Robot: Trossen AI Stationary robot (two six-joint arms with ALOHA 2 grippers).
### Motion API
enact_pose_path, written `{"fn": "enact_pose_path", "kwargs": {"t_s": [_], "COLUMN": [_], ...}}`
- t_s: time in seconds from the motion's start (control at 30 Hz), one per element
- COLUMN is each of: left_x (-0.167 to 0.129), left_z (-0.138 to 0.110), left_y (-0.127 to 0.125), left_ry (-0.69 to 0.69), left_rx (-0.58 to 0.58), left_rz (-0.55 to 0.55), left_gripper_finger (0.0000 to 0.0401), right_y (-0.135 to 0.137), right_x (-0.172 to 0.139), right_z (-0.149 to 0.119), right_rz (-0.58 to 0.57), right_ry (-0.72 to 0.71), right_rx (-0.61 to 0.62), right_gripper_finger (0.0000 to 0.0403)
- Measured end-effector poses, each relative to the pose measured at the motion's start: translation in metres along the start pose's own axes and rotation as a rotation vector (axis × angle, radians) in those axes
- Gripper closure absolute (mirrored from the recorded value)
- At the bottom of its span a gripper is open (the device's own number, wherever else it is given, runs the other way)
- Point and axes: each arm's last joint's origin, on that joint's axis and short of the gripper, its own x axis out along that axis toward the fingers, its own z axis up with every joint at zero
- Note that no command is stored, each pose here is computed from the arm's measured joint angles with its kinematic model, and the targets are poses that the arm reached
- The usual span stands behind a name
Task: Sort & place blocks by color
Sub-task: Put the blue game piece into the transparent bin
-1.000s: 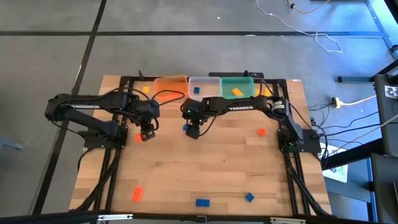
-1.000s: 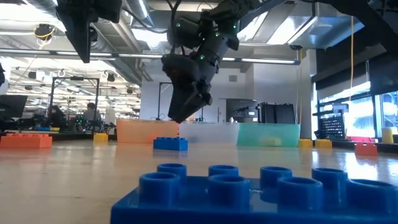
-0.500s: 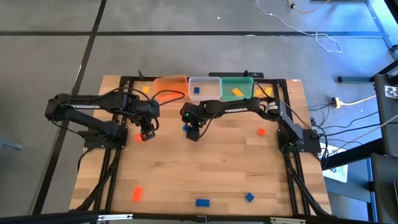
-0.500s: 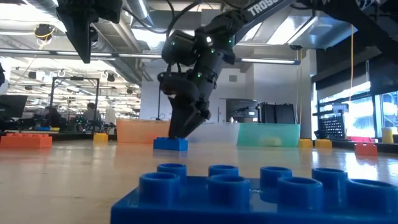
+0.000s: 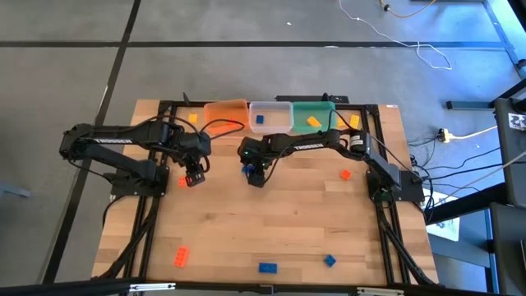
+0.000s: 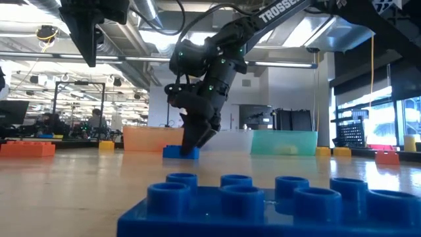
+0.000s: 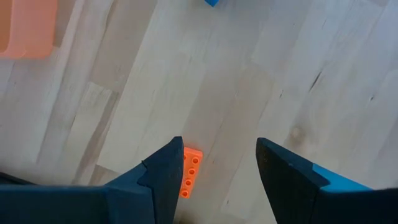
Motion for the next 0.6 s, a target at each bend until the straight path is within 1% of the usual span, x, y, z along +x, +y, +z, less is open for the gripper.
{"fn": "enact_pose_path", "kwargs": {"t_s": [0.07, 0.1, 0.2, 0.4, 0.47, 0.6], "left_x": [0.0, 0.0, 0.0, 0.0, 0.0, 0.0], "left_z": [0.0, 0.0, 0.0, 0.0, 0.0, 0.0], "left_y": [0.0, 0.0, 0.0, 0.0, 0.0, 0.0], "left_ry": [0.0, 0.0, 0.0, 0.0, 0.0, 0.0], "left_rx": [0.0, 0.0, 0.0, -0.001, -0.001, -0.002], "left_rz": [0.0, 0.0, 0.0, 0.0, 0.0, 0.0], "left_gripper_finger": [0.0209, 0.0209, 0.0209, 0.0209, 0.0209, 0.0209], "right_y": [0.0, 0.001, 0.0, -0.007, -0.011, -0.023], "right_x": [0.0, 0.0, -0.001, -0.012, -0.019, -0.041], "right_z": [0.0, 0.0, 0.0, 0.008, 0.01, 0.022], "right_rz": [-0.011, -0.009, 0.0, -0.001, -0.016, -0.045], "right_ry": [0.001, 0.001, 0.009, 0.049, 0.083, 0.093], "right_rx": [-0.003, -0.002, -0.004, -0.004, -0.01, -0.021], "right_gripper_finger": [0.0259, 0.0264, 0.0264, 0.0264, 0.0264, 0.0264]}}
